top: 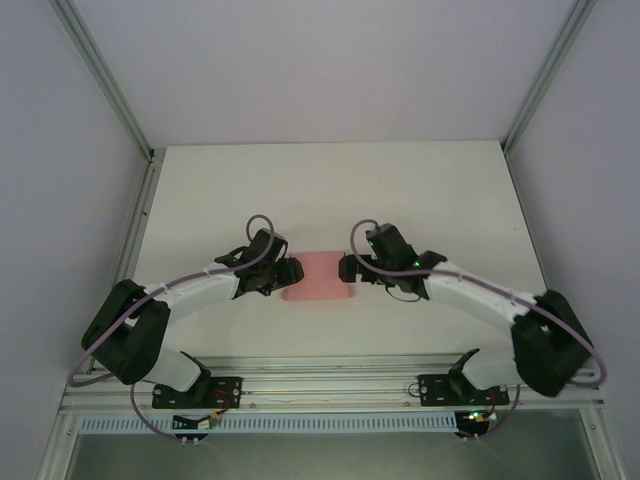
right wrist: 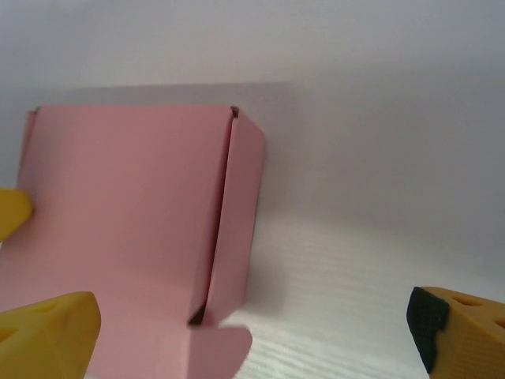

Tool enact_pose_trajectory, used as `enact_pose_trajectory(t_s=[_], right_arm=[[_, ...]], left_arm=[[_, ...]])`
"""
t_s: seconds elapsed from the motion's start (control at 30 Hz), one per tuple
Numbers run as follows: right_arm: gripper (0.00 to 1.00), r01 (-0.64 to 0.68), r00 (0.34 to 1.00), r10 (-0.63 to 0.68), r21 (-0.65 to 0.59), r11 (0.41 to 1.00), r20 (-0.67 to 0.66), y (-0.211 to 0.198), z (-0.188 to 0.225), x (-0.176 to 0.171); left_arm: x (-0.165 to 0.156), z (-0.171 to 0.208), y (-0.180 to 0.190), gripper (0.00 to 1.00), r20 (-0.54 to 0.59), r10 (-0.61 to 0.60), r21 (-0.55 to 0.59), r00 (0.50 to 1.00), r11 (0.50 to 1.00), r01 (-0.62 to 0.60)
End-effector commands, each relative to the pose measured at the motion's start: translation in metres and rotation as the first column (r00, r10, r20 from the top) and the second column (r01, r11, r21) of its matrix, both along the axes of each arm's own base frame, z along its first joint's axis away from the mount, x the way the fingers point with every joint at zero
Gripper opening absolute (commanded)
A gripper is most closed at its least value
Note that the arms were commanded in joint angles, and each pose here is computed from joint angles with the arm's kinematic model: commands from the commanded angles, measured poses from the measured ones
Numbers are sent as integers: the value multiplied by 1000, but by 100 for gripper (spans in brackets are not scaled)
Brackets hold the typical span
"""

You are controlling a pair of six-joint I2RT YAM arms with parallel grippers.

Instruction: Assemble paper box

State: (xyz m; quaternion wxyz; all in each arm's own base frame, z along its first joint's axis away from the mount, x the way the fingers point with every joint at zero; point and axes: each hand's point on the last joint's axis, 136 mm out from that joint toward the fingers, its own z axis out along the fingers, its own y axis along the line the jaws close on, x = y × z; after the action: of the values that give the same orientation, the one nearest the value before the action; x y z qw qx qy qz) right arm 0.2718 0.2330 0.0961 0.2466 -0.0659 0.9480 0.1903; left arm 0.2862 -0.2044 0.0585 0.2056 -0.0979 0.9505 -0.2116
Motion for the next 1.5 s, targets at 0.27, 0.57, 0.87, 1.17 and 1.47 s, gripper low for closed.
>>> enact_pose_trajectory(t_s=[0.27,0.57,0.87,1.17,1.47], right_arm=[[89,-212,952,195,-49,976,-237,30,-52,-10],[80,-189,935,151,-91,978,-321,21,-82,-19],[92,-146,966,150,37,989,-209,30,-39,-1],[99,-76,973,106,149,986,-205,33,-32,9],[100,8,961,59,237,971,-270,37,-43,12]], left_arm=[[-9,-20,7,53,-31,-51,62,998,997,53],[-6,-4,-2,52,-2,-100,38,995,994,100],[13,32,5,74,82,-58,27,995,998,56],[25,1,19,66,27,-42,-84,999,995,44],[13,-16,13,49,41,-97,-195,994,975,103]])
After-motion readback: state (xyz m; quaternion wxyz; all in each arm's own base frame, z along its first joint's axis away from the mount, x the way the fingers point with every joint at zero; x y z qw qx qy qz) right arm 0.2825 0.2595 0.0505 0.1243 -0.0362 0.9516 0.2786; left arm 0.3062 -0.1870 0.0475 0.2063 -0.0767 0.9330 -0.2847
